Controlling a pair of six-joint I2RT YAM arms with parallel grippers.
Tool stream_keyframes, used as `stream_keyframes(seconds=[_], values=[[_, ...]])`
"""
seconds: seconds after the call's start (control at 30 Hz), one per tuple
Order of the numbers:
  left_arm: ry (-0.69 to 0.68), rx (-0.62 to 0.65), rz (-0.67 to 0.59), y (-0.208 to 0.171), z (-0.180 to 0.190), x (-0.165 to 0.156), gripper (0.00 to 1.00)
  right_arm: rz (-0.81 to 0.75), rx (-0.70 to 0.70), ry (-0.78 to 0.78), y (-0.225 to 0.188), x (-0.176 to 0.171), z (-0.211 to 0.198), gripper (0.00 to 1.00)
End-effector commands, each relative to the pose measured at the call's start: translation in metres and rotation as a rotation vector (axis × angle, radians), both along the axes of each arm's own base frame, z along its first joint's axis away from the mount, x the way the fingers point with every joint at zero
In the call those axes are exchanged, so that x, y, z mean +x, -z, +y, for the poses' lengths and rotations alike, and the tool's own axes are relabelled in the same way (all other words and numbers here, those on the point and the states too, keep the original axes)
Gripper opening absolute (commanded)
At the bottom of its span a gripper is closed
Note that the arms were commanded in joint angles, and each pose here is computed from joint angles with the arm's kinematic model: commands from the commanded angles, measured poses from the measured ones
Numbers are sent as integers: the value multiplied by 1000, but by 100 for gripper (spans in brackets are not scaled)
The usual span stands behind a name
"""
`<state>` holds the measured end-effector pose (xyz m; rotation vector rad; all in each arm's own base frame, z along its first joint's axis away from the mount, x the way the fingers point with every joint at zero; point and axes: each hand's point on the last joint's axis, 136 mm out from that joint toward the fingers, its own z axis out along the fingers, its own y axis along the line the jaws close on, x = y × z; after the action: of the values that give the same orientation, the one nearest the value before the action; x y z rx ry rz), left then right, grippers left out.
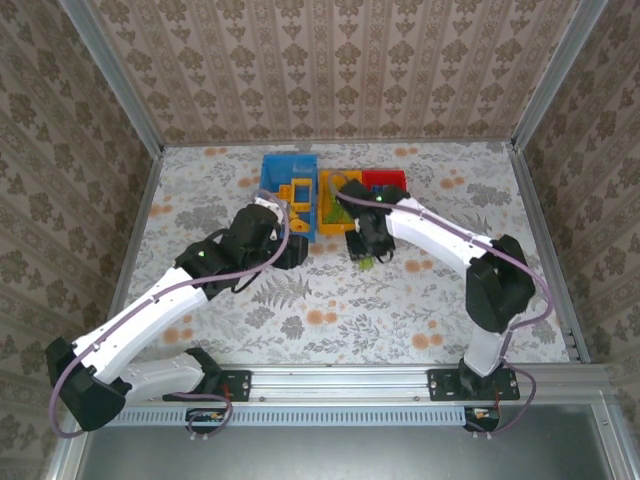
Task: Sort the legos into containers by color
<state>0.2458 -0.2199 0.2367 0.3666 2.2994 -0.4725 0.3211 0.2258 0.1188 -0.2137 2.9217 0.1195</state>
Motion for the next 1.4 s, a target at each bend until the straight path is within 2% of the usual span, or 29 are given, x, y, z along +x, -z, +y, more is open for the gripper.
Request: stream_keyframes(seconds=[0.0,0.23,0.43,0.5,0.6,0.7,0.83,1.17,1.27,1.37], values=[[-56,12,-21,-12,12,5,69,-49,29,27,2,48,15,21],[-71,1,-31,-14,12,10,69,-163,49,125,1,140,24,21],[-79,12,-34,-10,13,20,70,-168,14,187,16,180,16,21],[-81,9,-32,-9,12,23,70,-175,8,188,20,189,16,25],[-82,3,-25,-6,11,29,70,-181,2,187,22,198,16,41],[-85,2,-16,-3,11,35,70,-185,-6,167,16,201,17,55],[-87,-12,-12,-2,11,44,70,-221,0,123,-6,200,19,64],[-161,-57,25,2,38,68,70,-317,-51,-8,-76,168,10,69],[-210,-80,43,6,55,74,71,-345,-29,-22,-86,147,-1,72],[-269,-103,55,11,76,79,71,-348,-21,-45,-86,112,-20,73]])
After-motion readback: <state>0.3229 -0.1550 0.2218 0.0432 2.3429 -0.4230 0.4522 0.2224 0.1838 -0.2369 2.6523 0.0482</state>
